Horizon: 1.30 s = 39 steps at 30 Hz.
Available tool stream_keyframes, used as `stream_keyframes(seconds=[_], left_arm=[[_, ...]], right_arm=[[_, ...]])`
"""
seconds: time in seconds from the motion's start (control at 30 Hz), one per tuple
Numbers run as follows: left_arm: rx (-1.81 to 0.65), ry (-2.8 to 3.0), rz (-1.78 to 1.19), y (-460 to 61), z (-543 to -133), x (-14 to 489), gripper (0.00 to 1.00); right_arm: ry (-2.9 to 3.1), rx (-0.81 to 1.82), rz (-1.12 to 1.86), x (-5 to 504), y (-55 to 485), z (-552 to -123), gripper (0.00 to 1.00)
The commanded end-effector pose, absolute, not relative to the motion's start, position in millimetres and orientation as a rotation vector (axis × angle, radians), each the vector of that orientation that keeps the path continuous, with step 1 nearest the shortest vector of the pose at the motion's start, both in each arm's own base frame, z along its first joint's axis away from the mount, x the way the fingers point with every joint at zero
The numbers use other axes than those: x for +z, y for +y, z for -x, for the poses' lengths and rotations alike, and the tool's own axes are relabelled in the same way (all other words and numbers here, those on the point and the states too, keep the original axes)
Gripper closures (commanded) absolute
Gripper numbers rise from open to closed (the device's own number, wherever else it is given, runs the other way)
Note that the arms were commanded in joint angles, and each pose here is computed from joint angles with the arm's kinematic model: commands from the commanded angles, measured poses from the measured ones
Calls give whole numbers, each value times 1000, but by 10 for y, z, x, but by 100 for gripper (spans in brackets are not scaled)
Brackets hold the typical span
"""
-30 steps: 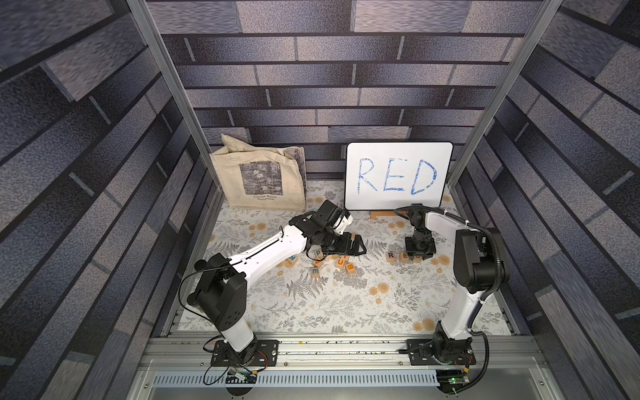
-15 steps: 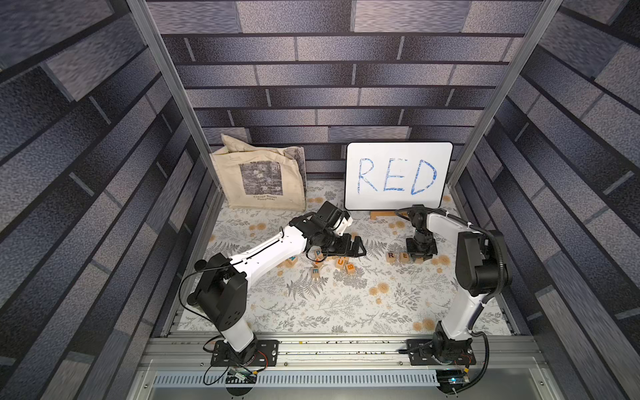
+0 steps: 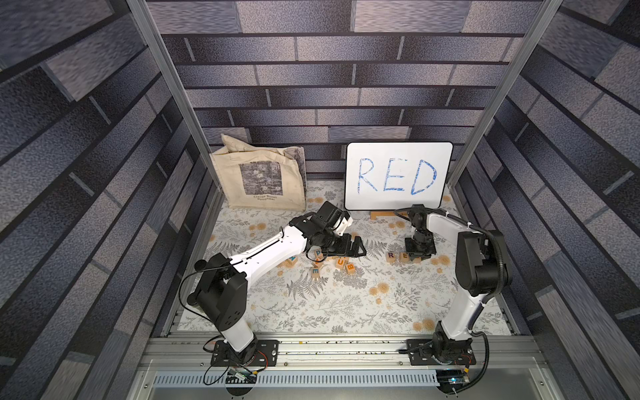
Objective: Assemble the uppercase word "red" with letter blocks
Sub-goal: Place the letter block at the center of the board, then reset both arms
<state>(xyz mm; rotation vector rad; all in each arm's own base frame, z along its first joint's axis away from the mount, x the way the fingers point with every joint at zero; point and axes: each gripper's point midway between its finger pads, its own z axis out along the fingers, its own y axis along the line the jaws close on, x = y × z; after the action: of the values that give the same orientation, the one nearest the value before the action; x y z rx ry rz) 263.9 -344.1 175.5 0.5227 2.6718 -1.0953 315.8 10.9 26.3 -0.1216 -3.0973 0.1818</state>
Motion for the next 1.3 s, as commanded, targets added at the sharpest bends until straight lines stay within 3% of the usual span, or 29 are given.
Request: stream_keyframes(seconds=[0.0, 0.1, 0.63, 0.77, 0.93, 1.27], left_arm=[[-1105, 2662, -543, -3435, -2658, 1797, 0], [-1107, 2660, -545, -3439, -2658, 1803, 0], [-1101, 2639, -540, -3403, -2741, 1880, 0], [-1081, 2615, -498, -3298, -2882, 1962, 0], [-1025, 2579, -408, -3040, -3100, 2040, 0], [-627, 2486, -115, -2028, -3536, 1999, 0]], right_arm=[[-3088, 180, 120, 247, 94, -3139, 67], [-3100, 214, 121, 298, 55, -3144, 58], [-3197, 178, 155, 825, 90, -3295, 50], [-3227, 110, 177, 999, 161, -3281, 36], [-3268, -18, 182, 1179, 279, -3223, 1], [-3428, -288, 161, 1484, 508, -3296, 0]])
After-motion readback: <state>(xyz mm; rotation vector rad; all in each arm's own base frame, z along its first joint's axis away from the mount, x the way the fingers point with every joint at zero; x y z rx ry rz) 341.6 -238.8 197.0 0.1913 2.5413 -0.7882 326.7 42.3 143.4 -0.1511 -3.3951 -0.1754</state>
